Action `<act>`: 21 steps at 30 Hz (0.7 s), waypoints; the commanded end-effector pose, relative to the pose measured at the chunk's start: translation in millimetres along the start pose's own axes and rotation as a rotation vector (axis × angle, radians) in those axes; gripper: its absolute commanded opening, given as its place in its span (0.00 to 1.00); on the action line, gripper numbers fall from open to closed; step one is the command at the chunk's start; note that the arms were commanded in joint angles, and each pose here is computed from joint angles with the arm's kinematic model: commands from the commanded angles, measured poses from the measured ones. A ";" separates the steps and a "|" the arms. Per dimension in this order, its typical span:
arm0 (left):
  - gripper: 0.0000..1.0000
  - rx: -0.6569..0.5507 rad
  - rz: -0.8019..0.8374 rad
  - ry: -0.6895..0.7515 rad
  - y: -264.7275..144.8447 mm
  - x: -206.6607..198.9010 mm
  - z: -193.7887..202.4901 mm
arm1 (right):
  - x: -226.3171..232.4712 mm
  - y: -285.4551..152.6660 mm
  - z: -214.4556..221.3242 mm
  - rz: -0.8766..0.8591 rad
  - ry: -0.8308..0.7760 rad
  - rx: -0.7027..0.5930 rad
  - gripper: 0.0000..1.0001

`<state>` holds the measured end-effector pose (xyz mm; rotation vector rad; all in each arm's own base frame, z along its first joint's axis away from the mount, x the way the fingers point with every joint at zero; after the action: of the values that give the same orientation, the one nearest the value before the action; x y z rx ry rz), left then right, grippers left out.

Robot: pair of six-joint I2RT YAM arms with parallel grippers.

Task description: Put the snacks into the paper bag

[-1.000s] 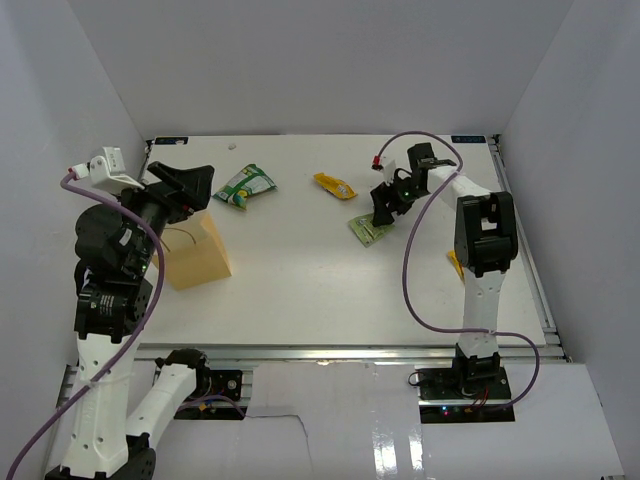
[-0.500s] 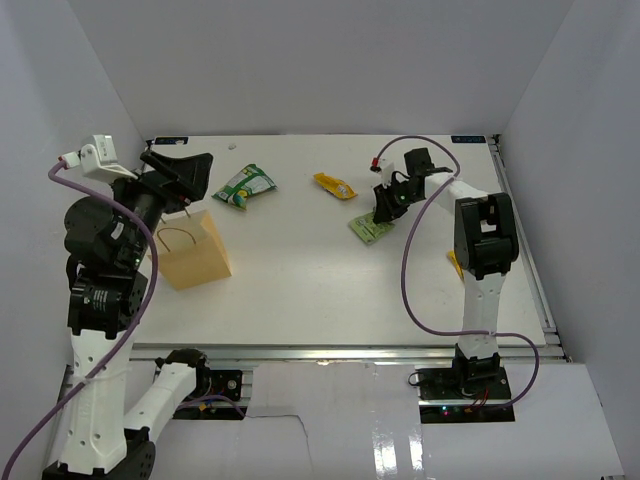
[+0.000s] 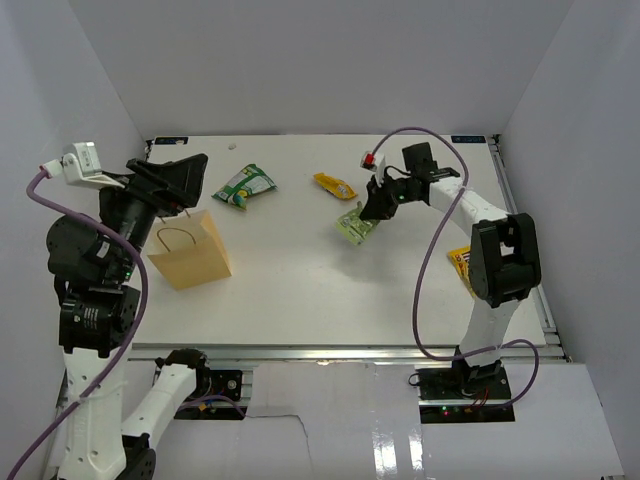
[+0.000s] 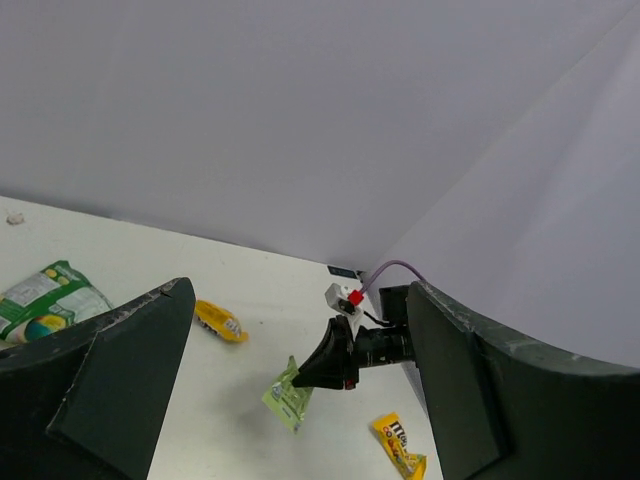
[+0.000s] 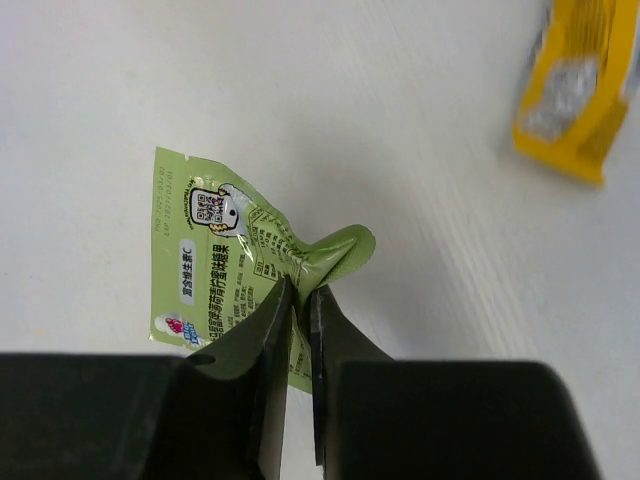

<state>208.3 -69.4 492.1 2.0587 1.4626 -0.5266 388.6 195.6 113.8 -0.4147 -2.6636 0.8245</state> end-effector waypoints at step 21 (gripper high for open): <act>0.98 -0.248 0.269 -0.047 -59.0 -76.3 -66.5 | 283.4 84.1 -364.8 0.135 -0.602 -0.757 0.08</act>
<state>134.0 -68.2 576.9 1.9935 1.1431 -0.2648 250.8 549.2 370.2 -0.2032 -3.5101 0.1159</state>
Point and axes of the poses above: each gripper's point midway between its finger pads, its own y axis out along the fingers, its own x axis along the line the jaws close on, z = x × y, the point moved 3 cm from there along -y, back along the fingers, and after that the axes turned 4 degrees about -y, right-handed, at the moved point
